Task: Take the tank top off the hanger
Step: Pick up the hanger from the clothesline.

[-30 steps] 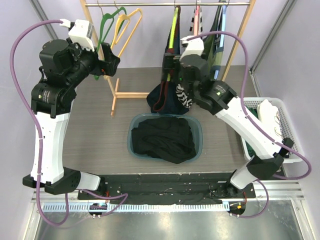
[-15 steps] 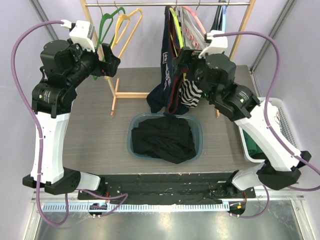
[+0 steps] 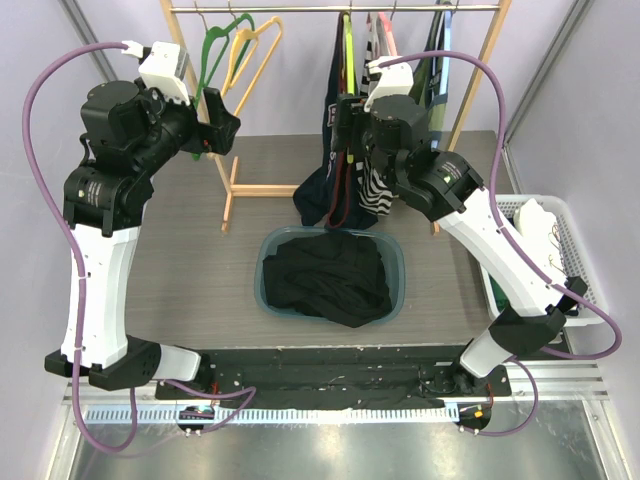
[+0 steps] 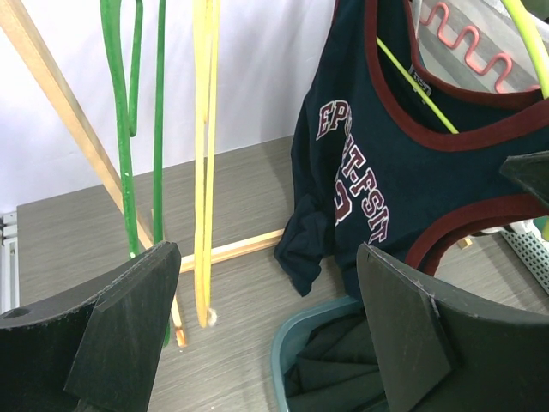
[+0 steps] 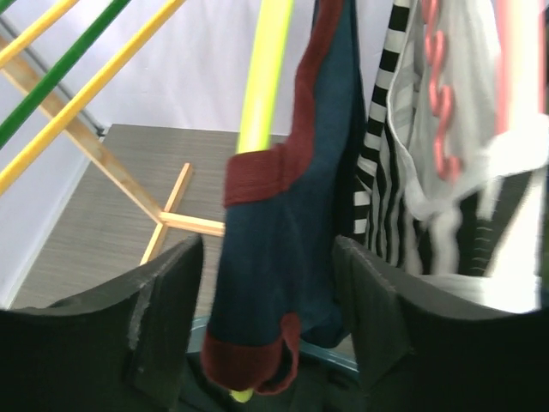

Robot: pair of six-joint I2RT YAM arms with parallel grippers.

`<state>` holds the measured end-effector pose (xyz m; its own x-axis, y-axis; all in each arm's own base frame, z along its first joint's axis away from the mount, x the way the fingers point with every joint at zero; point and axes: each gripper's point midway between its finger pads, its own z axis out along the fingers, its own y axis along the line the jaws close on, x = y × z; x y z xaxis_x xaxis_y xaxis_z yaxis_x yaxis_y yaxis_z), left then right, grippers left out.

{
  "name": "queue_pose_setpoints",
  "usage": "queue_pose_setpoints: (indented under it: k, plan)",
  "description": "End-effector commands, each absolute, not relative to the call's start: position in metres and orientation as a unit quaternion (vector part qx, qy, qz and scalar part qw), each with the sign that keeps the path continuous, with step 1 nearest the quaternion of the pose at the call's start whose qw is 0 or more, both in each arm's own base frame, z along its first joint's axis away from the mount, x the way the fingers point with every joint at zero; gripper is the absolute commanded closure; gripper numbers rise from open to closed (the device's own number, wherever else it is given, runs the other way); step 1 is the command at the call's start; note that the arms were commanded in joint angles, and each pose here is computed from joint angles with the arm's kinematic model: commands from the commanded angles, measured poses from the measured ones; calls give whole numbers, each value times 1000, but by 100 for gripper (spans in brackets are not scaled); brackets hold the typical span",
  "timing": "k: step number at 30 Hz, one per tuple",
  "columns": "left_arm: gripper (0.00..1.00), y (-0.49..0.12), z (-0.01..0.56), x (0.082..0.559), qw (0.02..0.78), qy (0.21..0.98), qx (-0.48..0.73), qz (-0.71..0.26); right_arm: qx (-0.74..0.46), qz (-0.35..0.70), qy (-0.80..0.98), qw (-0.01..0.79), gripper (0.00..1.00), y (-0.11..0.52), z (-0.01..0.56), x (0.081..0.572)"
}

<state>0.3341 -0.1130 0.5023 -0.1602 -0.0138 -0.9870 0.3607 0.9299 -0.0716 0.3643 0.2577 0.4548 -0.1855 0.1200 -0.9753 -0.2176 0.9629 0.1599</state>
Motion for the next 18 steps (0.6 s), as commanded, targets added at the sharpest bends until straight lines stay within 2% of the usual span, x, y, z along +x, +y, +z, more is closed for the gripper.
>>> queue_pose_setpoints:
  k: [1, 3, 4, 7, 12, 13, 18]
  plan:
    - [12, -113, 517, 326, 656, 729, 122, -155, -21, 111, 744, 659, 43, 237, 473, 358]
    - [12, -113, 517, 326, 655, 729, 122, -156, -24, 104, 743, 660, 54, 235, 473, 358]
    - [12, -113, 516, 326, 654, 730, 122, -155, -29, 98, 743, 662, 65, 233, 473, 358]
    - [12, -113, 516, 326, 654, 730, 122, -155, -33, 88, 740, 667, 79, 231, 476, 359]
    - [12, -114, 517, 324, 654, 729, 124, -159, -49, 79, 738, 669, 93, 228, 476, 361]
    - [12, -114, 517, 324, 655, 728, 125, -159, -55, 77, 738, 668, 99, 229, 475, 362]
    - [12, -115, 517, 324, 654, 729, 126, -160, -88, 75, 711, 694, 99, 226, 479, 360]
